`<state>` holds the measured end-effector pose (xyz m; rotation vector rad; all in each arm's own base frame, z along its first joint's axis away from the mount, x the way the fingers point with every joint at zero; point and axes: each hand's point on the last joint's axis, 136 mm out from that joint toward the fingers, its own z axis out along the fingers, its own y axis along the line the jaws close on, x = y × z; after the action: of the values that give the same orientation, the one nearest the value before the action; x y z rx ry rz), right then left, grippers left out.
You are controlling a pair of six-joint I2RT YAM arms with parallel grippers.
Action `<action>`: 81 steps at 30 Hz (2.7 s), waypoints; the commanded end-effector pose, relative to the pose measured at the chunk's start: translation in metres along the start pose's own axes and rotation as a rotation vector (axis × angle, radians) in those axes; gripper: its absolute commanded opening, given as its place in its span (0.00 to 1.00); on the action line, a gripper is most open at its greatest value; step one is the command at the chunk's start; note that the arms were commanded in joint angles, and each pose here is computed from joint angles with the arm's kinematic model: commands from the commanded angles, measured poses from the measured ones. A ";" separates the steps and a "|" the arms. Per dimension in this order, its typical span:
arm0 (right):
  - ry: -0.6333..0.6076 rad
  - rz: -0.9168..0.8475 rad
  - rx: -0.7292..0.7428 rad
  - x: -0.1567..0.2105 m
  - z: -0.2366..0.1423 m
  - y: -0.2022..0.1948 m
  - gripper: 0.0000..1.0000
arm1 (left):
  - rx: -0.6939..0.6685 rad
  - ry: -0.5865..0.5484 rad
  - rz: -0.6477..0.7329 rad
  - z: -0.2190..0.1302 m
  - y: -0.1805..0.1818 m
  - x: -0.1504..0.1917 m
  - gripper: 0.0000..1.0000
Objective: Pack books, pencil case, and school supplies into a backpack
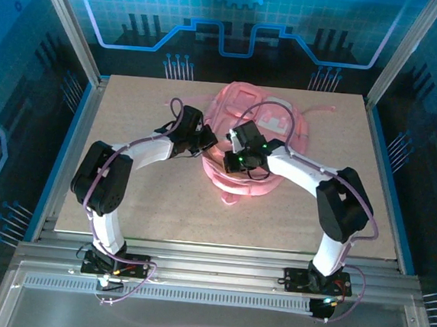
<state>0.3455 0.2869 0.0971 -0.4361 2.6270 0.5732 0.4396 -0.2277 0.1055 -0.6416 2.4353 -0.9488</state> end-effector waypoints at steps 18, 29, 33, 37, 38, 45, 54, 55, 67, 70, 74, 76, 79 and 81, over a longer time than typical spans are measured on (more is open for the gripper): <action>-0.018 0.058 0.471 0.045 -0.086 -0.169 0.00 | 0.008 0.022 0.257 -0.051 -0.022 -0.040 0.00; -0.154 0.018 0.246 -0.041 -0.068 -0.216 0.00 | 0.049 0.189 0.303 -0.052 -0.010 -0.026 0.00; -0.066 -0.045 0.181 -0.047 -0.048 -0.218 0.00 | 0.063 0.213 0.296 -0.052 -0.008 -0.023 0.00; -0.074 -0.047 0.234 -0.050 -0.047 -0.230 0.00 | 0.067 0.224 0.294 -0.055 -0.007 -0.022 0.00; -0.085 -0.037 0.255 -0.051 -0.050 -0.234 0.00 | 0.068 0.225 0.298 -0.056 -0.007 -0.022 0.00; -0.130 0.061 0.203 -0.053 -0.071 -0.220 0.50 | 0.056 0.232 0.294 -0.064 -0.004 -0.020 0.00; -0.320 0.192 0.375 -0.002 -0.125 -0.220 0.80 | -0.002 0.109 0.301 -0.094 0.004 -0.024 0.83; -0.340 0.202 0.420 0.005 -0.129 -0.224 0.80 | -0.046 0.066 0.322 -0.101 0.010 -0.029 0.96; -0.695 0.005 0.649 0.033 -0.140 -0.236 0.80 | -0.598 -0.446 0.532 -0.177 0.109 -0.085 0.99; -0.773 -0.035 0.638 0.024 -0.146 -0.234 0.80 | -0.655 -0.510 0.591 -0.175 0.128 -0.087 0.99; -0.771 -0.060 0.583 0.011 -0.139 -0.235 0.95 | -0.643 -0.577 0.649 -0.164 0.143 -0.086 0.99; -0.768 -0.048 0.556 0.011 -0.131 -0.241 1.00 | -0.626 -0.619 0.662 -0.159 0.150 -0.087 0.99; -0.765 -0.021 0.532 0.017 -0.111 -0.254 1.00 | -0.554 -0.731 0.687 -0.153 0.150 -0.091 0.99; -0.700 -0.036 0.506 0.015 -0.102 -0.251 1.00 | -0.547 -0.757 0.725 -0.150 0.154 -0.091 0.99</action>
<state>0.3793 0.0120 0.0737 -0.0567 2.0419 -0.0377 0.3673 -0.0055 0.0837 -0.1785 2.1577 0.2336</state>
